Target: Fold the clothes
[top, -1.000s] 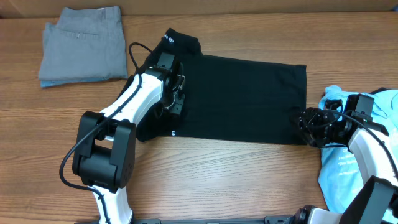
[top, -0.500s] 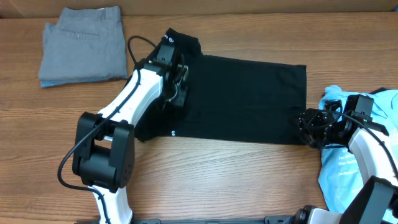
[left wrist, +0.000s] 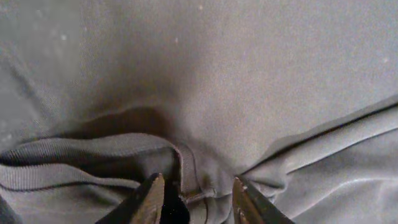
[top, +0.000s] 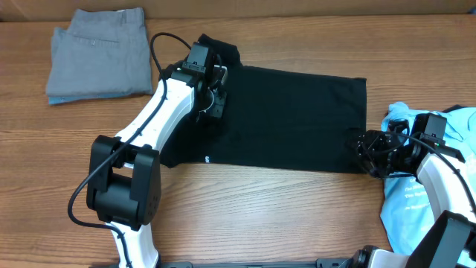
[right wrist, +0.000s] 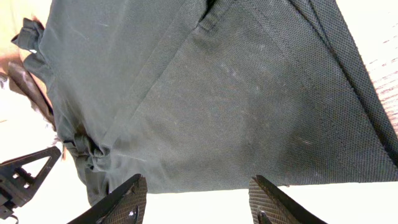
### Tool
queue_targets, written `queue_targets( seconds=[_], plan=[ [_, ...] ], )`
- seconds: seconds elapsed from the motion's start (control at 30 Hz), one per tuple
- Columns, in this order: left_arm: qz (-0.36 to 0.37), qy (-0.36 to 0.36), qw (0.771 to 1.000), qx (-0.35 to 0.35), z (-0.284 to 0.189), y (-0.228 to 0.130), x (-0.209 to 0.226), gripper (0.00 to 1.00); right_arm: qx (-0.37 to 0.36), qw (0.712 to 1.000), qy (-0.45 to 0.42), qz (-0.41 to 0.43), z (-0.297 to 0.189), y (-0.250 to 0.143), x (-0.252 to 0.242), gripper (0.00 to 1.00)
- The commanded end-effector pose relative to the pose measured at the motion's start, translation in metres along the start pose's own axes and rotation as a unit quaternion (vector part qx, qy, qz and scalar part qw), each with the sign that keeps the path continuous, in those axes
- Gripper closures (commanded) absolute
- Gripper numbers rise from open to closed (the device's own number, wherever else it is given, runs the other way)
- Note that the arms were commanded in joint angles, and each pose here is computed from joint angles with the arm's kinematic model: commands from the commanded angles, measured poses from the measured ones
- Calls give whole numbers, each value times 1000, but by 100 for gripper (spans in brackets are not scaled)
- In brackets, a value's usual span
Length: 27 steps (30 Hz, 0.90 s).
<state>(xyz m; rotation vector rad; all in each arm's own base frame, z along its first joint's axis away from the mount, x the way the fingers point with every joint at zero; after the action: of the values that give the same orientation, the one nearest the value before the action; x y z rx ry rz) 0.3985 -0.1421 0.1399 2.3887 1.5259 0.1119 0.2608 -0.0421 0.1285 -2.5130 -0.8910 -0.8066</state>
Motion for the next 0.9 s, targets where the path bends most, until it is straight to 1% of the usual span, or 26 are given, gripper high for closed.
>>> queue_targets(
  seconds=[0.0,0.07,0.13,0.33,0.5,0.6,0.67,0.8,0.87],
  plan=[
    [0,9,1000,6,-10,0,4,60,-11,1000,9,-17,-6,3,8,44],
    [-3,27,999,31,-11,-8,7,60,-9,1000,8,-15,-6,2,8,44],
    [12,27,999,44,-9,-13,6,60,-8,1000,7,-15,-6,2,7,44],
    [26,7,999,47,2,-19,-2,64,-8,1000,7,-14,-6,2,7,44],
    [42,9,998,51,7,-22,-5,62,-7,1000,6,-13,-6,1,7,44],
    [44,19,997,55,8,-25,-4,57,-7,1000,6,-13,-6,1,7,44],
    [49,19,997,58,10,-26,-3,57,-7,1000,6,-13,-6,1,7,44],
    [50,18,997,64,15,-32,-5,66,-7,1000,6,-13,-6,1,7,44],
    [49,13,996,67,17,-34,-6,78,-6,1000,6,-13,-6,1,7,44]
  ],
)
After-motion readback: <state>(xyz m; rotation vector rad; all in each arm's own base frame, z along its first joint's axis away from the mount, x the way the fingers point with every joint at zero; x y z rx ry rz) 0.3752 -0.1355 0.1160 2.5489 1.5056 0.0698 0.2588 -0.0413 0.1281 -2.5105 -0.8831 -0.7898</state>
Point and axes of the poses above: each gripper's point midway between its finger pads, its own z axis out along the fingers, its own x axis along the line the jaws close on, y = z × x, the point moved 8 cm from there along -z, back along the fingers, and after that the axes turned 10 degrees about z, right-handed, at the moved point
